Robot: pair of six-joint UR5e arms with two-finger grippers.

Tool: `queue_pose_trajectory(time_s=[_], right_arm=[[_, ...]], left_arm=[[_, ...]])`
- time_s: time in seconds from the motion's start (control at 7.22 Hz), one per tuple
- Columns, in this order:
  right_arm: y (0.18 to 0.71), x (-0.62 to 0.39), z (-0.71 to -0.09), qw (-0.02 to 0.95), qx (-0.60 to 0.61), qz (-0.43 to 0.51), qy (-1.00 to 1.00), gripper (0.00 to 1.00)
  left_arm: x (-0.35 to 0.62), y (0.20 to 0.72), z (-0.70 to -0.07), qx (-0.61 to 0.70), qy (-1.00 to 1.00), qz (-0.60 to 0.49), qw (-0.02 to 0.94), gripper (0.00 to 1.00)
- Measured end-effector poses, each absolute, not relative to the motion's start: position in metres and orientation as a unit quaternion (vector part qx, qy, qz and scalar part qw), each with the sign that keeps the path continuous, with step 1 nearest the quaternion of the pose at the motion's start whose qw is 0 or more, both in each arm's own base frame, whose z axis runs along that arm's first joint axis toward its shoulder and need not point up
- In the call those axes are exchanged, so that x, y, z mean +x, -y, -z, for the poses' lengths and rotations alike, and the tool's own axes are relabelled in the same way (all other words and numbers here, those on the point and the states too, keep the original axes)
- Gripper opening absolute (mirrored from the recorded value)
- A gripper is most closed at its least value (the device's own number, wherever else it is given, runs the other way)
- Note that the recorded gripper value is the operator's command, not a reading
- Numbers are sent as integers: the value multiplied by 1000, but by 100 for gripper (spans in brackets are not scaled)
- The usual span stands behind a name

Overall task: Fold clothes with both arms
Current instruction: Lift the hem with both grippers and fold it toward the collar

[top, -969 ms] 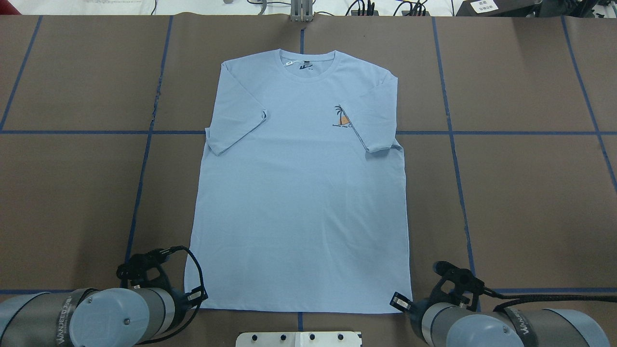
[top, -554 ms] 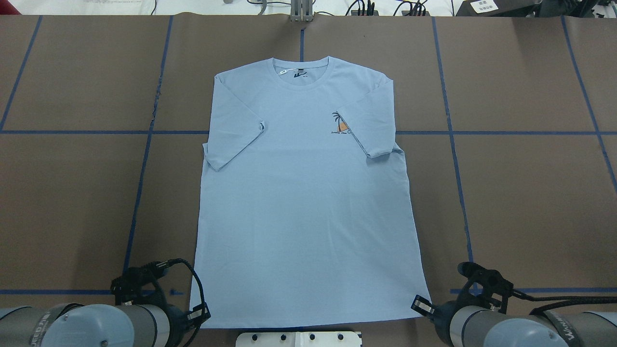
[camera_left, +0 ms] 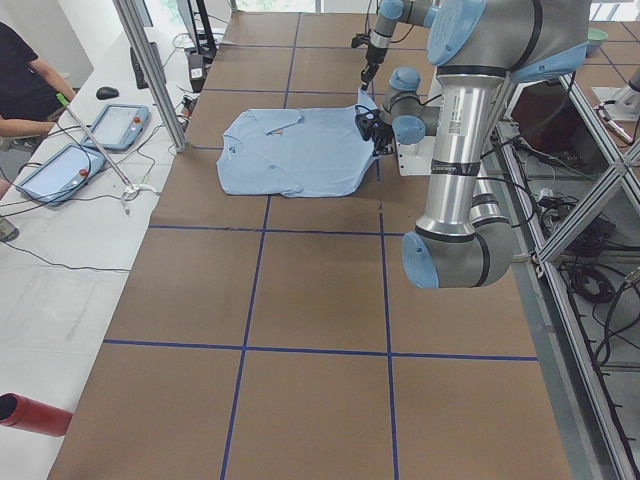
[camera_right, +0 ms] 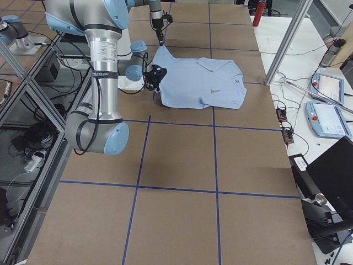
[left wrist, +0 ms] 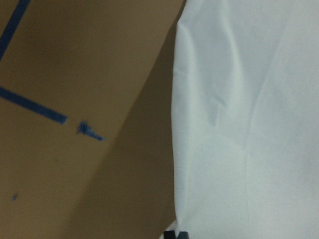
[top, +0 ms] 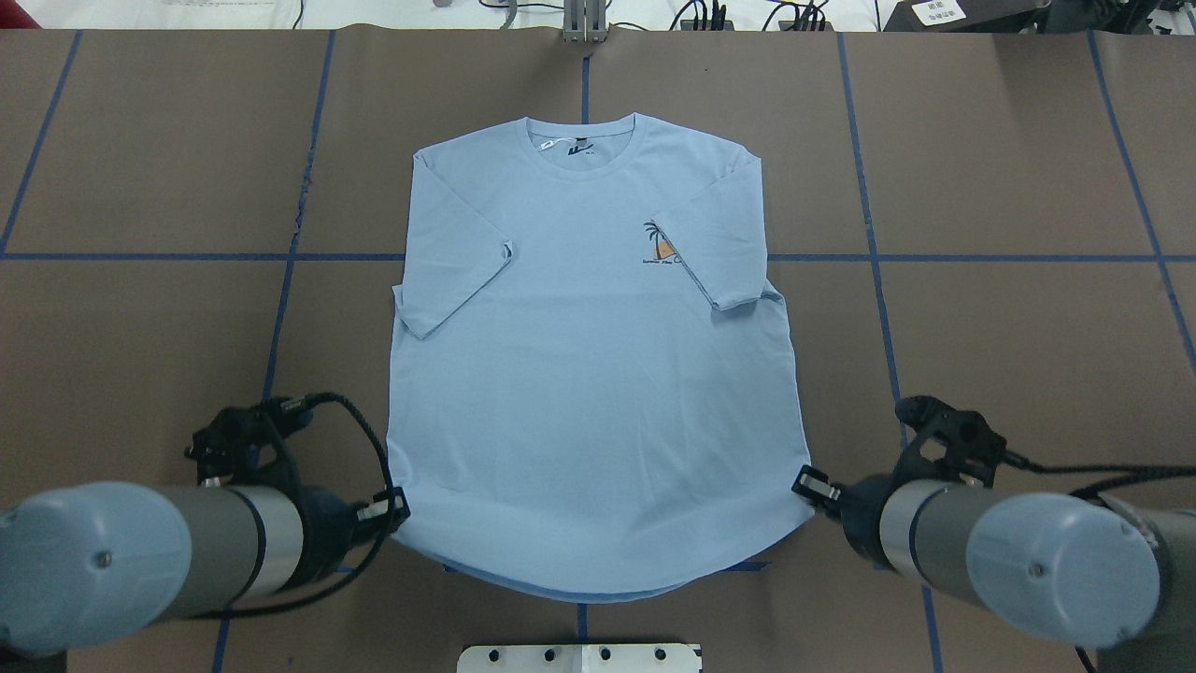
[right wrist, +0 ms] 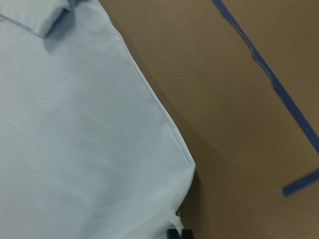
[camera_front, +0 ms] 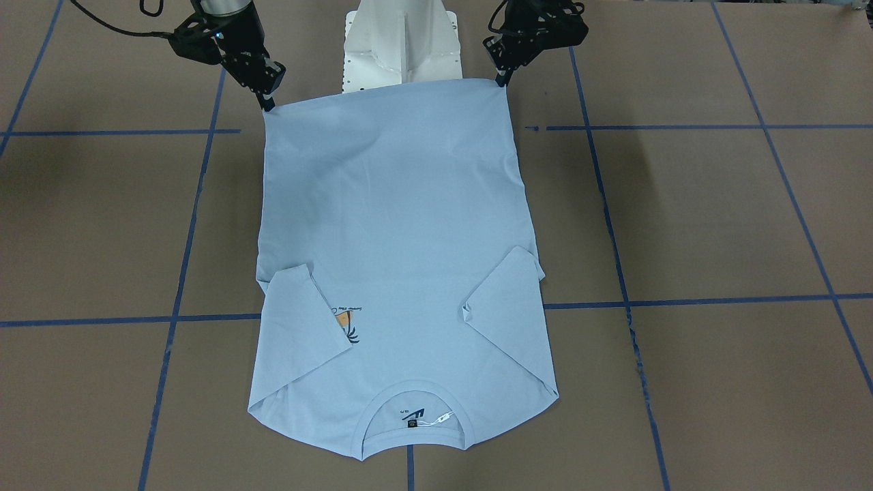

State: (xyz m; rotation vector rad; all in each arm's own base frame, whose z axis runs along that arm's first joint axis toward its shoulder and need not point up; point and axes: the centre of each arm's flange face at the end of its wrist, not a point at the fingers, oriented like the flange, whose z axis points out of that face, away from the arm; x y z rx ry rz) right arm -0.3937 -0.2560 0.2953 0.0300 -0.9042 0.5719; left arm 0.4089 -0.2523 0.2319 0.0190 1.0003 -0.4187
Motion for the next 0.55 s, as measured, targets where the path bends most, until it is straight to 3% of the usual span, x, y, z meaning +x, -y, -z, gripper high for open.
queue_pose_trajectory(time_s=[0.55], right_arm=[[492, -417, -292, 880, 64, -264, 390, 0]], left_arm=[[418, 450, -269, 132, -416, 218, 873, 0]])
